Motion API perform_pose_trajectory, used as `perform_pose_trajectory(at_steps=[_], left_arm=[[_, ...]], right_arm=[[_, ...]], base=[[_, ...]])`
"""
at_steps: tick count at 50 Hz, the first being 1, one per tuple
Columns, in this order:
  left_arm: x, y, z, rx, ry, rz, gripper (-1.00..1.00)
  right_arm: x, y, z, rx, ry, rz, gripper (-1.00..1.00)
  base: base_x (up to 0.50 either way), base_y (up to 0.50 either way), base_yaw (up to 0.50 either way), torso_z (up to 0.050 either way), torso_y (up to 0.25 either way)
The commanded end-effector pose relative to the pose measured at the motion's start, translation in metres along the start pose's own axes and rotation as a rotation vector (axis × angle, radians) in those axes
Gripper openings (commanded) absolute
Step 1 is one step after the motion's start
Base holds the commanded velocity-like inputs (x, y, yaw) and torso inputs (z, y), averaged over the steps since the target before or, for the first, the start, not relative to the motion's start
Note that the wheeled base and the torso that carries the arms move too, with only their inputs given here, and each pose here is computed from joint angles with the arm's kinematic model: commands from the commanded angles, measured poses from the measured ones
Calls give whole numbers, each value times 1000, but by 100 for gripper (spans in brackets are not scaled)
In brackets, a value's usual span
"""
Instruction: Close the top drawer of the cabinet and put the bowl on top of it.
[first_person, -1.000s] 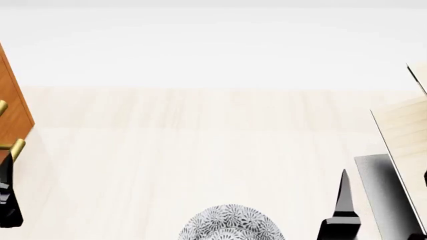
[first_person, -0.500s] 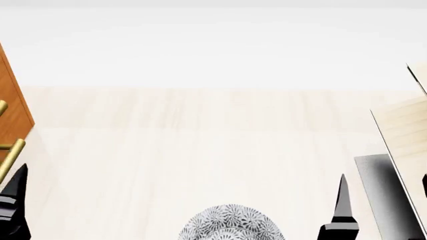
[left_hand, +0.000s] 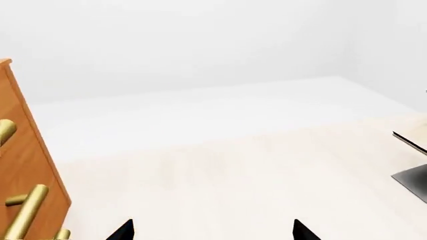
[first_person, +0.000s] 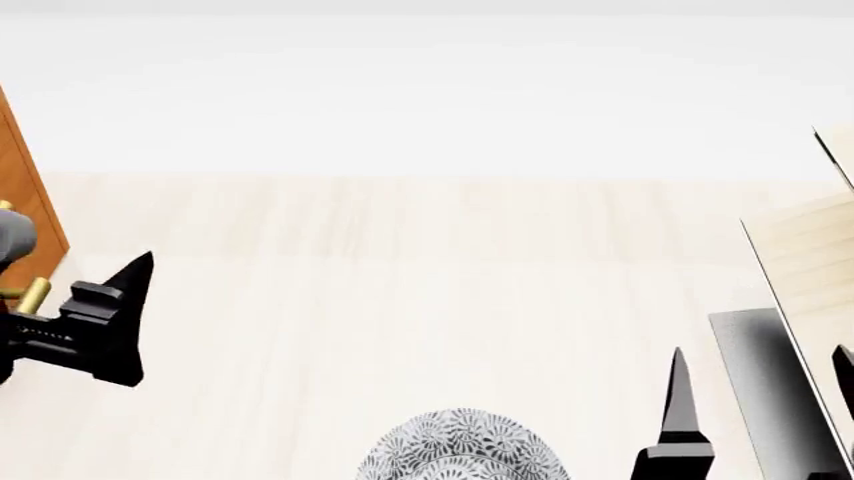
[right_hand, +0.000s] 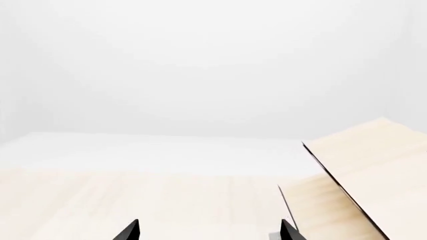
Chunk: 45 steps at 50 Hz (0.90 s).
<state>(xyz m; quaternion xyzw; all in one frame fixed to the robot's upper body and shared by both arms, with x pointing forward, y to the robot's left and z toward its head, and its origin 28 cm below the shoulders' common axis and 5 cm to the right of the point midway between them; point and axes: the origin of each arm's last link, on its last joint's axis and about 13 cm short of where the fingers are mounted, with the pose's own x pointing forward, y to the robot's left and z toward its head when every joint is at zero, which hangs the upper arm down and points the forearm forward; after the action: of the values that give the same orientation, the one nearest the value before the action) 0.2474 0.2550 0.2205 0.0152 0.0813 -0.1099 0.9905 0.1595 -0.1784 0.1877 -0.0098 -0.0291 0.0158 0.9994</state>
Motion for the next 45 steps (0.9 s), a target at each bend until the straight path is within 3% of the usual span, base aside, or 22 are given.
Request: perform_pose_trajectory(at_steps=[1,9,17,20,26,33,39,40,45], left_arm=[[46,3,23,-28,47,-42,100],[76,0,20,-14,93,-57,100],[81,-11,28,7,109,-113,100],[84,-14,28,46,141,-158,100],[90,-19,29,0,187,-256,100],[96,-30,31,6,241,-360,100],[102,-35,29,30,232,-325,100],[103,-36,32,-18,247,-337,100],[105,-38,37,-24,237,-339,100]], right_arm=[[9,-2,0,3,4,12,100],[19,-5,-3,-3,9,11,100],[24,-7,-9,-1,21,17,100],[24,-7,-10,-9,20,20,100],[25,-8,-13,-10,23,23,100],[24,-8,-18,-9,36,29,100],[22,-9,-19,-12,42,37,100],[22,-9,-19,-12,42,37,100],[20,-10,-21,-10,45,33,100]], base=[[0,0,0,0,0],[0,0,0,0,0],[0,0,0,0,0],[0,0,0,0,0],[0,0,0,0,0],[0,0,0,0,0],[0,0,0,0,0],[0,0,0,0,0],[0,0,0,0,0]])
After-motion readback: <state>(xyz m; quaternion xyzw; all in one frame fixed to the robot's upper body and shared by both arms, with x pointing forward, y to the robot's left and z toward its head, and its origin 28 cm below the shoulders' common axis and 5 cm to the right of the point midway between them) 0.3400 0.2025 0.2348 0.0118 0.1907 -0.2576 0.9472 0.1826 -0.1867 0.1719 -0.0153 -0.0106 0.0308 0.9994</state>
